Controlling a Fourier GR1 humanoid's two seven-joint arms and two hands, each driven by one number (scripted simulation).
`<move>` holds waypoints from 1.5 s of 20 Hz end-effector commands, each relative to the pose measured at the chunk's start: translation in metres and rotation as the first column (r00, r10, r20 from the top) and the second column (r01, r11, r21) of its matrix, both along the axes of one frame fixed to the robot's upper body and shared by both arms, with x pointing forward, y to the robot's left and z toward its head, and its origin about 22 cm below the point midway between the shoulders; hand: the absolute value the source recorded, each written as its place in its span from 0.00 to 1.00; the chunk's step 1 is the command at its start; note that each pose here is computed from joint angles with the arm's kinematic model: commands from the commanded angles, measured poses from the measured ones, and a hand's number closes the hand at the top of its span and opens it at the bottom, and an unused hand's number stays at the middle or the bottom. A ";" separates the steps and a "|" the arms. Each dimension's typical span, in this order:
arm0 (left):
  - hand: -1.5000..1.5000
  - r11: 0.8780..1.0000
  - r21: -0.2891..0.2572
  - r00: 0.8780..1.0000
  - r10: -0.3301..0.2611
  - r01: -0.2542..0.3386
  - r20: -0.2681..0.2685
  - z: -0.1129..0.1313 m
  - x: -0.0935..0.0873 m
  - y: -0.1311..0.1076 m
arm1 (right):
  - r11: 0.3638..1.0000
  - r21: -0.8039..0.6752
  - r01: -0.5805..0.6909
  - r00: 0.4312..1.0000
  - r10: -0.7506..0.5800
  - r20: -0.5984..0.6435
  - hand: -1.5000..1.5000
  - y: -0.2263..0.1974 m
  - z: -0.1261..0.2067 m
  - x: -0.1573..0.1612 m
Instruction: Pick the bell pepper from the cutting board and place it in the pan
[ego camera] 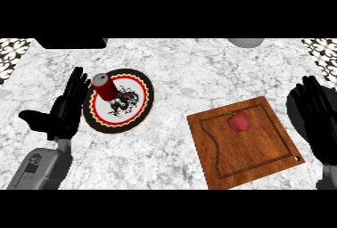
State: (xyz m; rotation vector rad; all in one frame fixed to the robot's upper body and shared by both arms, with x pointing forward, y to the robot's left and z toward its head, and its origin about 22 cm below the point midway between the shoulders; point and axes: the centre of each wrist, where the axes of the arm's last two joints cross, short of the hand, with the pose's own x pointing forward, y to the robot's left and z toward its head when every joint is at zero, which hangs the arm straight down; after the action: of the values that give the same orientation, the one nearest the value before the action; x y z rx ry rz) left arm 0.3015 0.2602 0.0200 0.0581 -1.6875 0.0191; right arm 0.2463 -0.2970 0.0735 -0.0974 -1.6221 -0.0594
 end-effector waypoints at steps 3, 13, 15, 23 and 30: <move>0.50 0.999 0.027 0.999 -0.018 0.019 -0.026 0.016 0.008 -0.004 | 0.898 -0.112 -0.425 0.875 0.439 0.205 1.00 0.039 0.054 0.029; 0.50 1.000 0.014 0.991 0.014 -0.012 -0.134 0.021 -0.003 0.011 | 0.571 -0.680 -0.459 0.651 0.738 0.180 0.00 -0.060 0.092 0.042; 0.50 1.000 0.004 0.987 0.015 -0.015 -0.160 0.021 -0.005 0.002 | 0.547 -0.735 -0.402 0.673 0.720 0.168 0.00 -0.087 0.090 0.047; 0.50 1.000 -0.002 0.988 0.018 -0.018 -0.154 0.036 -0.015 -0.007 | 0.278 -0.896 -0.346 0.531 0.846 0.057 0.00 -0.072 0.117 0.081; 0.50 0.999 0.030 0.985 0.035 -0.030 -0.168 0.030 -0.010 0.004 | -0.033 -0.975 -0.220 0.566 0.809 -0.155 0.00 0.006 0.137 0.081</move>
State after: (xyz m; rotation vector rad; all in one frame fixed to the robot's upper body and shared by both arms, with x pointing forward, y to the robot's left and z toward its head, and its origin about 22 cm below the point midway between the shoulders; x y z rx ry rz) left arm 0.2893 0.2647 0.0516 0.0849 -1.5258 0.0245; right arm 0.3298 -0.3288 0.2029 -0.2996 -1.9047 1.6847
